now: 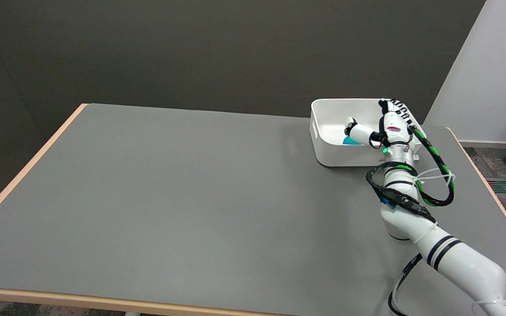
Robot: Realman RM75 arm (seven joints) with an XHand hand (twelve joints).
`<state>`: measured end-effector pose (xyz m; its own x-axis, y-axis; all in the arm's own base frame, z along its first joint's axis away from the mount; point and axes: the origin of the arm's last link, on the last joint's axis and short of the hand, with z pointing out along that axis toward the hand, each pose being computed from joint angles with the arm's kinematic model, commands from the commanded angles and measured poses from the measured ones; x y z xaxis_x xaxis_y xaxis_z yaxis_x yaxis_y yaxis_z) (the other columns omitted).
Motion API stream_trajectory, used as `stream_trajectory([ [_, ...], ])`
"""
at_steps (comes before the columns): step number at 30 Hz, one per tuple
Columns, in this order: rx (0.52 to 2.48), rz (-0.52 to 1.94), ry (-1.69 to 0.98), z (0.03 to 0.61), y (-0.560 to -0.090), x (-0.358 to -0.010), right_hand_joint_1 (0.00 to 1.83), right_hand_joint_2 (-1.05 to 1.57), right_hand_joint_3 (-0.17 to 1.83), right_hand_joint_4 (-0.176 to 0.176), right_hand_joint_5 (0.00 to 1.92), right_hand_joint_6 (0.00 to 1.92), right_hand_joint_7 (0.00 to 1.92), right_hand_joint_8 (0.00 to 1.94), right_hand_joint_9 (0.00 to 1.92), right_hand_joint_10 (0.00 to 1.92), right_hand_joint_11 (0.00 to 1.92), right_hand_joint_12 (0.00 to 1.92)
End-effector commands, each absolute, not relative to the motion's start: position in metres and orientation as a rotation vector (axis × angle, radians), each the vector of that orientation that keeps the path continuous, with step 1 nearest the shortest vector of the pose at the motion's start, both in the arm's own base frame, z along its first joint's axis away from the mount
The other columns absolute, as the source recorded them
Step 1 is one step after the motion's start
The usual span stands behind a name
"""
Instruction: Place blue wooden cube into white box.
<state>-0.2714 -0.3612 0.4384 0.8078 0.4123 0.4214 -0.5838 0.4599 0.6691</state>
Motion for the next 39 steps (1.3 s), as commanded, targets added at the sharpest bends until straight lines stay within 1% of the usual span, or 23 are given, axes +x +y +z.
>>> stream_trajectory([
  [1,0.994,0.711,-0.133,0.445,-0.354,-0.237,0.44,0.57,0.91,-0.064,0.07,0.36,0.05,0.19,0.0,0.42,0.0,1.11],
  [4,1.049,0.838,-0.156,0.455,-0.351,-0.219,0.41,0.58,0.9,-0.059,0.06,0.34,0.04,0.17,0.0,0.41,0.0,1.1],
  [7,1.124,0.916,-0.166,0.462,-0.347,-0.201,0.37,0.58,0.9,-0.052,0.05,0.3,0.03,0.15,0.0,0.39,0.0,1.08],
  [9,1.208,0.947,-0.157,0.462,-0.343,-0.182,0.32,0.59,0.9,-0.042,0.03,0.24,0.01,0.13,0.0,0.34,0.0,1.05],
  [13,1.292,1.011,-0.149,0.444,-0.329,-0.161,0.27,0.61,0.92,-0.052,0.03,0.17,0.0,0.1,0.0,0.27,0.0,1.02],
  [15,1.325,1.067,-0.146,0.431,-0.315,-0.152,0.26,0.61,0.93,-0.053,0.03,0.16,0.0,0.1,0.0,0.26,0.0,1.02],
  [16,1.336,1.086,-0.141,0.426,-0.308,-0.15,0.26,0.61,0.93,-0.05,0.03,0.17,0.0,0.11,0.0,0.28,0.0,1.02],
  [18,1.357,1.145,-0.15,0.411,-0.291,-0.148,0.23,0.6,0.92,-0.031,0.02,0.21,0.01,0.15,0.0,0.39,0.0,1.04],
  [20,1.349,1.213,-0.179,0.397,-0.279,-0.151,0.24,0.59,0.91,-0.02,0.03,0.22,0.02,0.16,0.0,0.44,0.0,1.04],
  [22,1.33,1.274,-0.205,0.383,-0.268,-0.155,0.23,0.61,0.95,-0.012,0.07,0.19,0.07,0.2,0.03,0.6,0.0,1.06],
  [28,1.24,1.416,-0.239,0.345,-0.23,-0.164,0.23,0.62,0.96,-0.007,0.07,0.25,0.09,0.27,0.06,0.64,0.0,1.07],
  [30,1.173,1.36,-0.161,0.344,-0.211,-0.172,0.25,0.62,0.96,-0.006,0.07,0.28,0.1,0.28,0.06,0.65,0.0,1.06],
  [33,0.998,1.226,-0.014,0.355,-0.179,-0.185,0.29,0.63,0.96,-0.006,0.07,0.32,0.1,0.29,0.07,0.65,0.0,1.05],
  [35,0.85,1.18,0.032,0.369,-0.157,-0.198,0.31,0.7,0.84,-0.01,0.09,0.31,0.13,0.27,0.07,0.64,0.0,1.0],
  [36,0.805,1.174,0.036,0.373,-0.151,-0.204,0.32,0.71,0.83,-0.013,0.1,0.31,0.14,0.27,0.07,0.64,0.0,0.99],
  [37,0.749,1.16,0.038,0.379,-0.142,-0.214,0.33,0.72,0.83,-0.016,0.1,0.31,0.14,0.27,0.07,0.65,0.0,0.99],
  [39,0.707,1.133,0.03,0.383,-0.135,-0.227,0.35,0.65,0.95,-0.018,0.09,0.36,0.12,0.32,0.07,0.66,0.0,1.03],
])
